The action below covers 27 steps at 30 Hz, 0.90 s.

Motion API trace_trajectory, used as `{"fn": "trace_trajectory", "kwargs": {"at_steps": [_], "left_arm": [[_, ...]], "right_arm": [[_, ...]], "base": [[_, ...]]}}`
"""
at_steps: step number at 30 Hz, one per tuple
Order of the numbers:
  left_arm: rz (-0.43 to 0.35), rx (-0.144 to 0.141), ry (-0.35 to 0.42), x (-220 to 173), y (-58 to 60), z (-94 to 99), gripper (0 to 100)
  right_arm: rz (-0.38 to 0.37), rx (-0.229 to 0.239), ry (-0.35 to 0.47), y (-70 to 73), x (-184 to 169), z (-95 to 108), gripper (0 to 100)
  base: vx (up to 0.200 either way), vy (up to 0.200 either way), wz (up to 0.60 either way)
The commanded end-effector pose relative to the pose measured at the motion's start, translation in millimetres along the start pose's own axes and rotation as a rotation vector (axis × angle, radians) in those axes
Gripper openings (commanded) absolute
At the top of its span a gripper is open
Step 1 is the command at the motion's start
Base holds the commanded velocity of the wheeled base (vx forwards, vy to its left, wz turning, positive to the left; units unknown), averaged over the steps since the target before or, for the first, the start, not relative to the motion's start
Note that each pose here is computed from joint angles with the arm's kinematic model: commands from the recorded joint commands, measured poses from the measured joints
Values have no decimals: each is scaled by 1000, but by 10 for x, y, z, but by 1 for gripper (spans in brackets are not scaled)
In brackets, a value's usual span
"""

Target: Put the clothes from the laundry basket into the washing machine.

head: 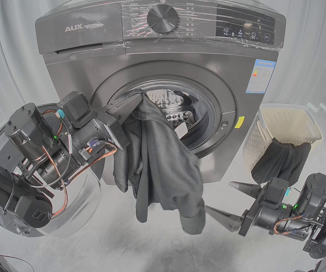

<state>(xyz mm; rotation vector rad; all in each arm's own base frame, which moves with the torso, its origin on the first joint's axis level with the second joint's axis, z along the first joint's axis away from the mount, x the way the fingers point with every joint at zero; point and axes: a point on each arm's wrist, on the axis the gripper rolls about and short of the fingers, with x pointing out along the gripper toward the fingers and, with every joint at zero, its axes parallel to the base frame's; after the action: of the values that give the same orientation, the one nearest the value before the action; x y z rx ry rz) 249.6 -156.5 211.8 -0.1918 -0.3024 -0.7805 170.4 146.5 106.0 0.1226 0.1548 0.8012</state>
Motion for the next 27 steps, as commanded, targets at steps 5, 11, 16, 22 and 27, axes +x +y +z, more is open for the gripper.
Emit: {"fn": "trace_trajectory", "kwargs": {"at_steps": [5,11,16,22,27], "left_arm": [[-8,-8,9,97,-18,-75,0],[-33,-9,-7,97,-85,-43,0],[-53,-11,-15,99,-136,-24,0],[-64,-11,-19,102,-140,-11,0],[-66,-11,-24,114,-143,-4,0]], "right_arm": [[105,17,101,82,-43,-174,100],[19,36,104,-164,288,-249,100],[-37,28,78,-365,673,-325,100],[-69,11,74,-600,1059,-512,100],[-46,9,53,-652,1310,-594,100]], "base": [[0,0,0],[0,0,0],[0,0,0],[0,0,0],[0,0,0]]}}
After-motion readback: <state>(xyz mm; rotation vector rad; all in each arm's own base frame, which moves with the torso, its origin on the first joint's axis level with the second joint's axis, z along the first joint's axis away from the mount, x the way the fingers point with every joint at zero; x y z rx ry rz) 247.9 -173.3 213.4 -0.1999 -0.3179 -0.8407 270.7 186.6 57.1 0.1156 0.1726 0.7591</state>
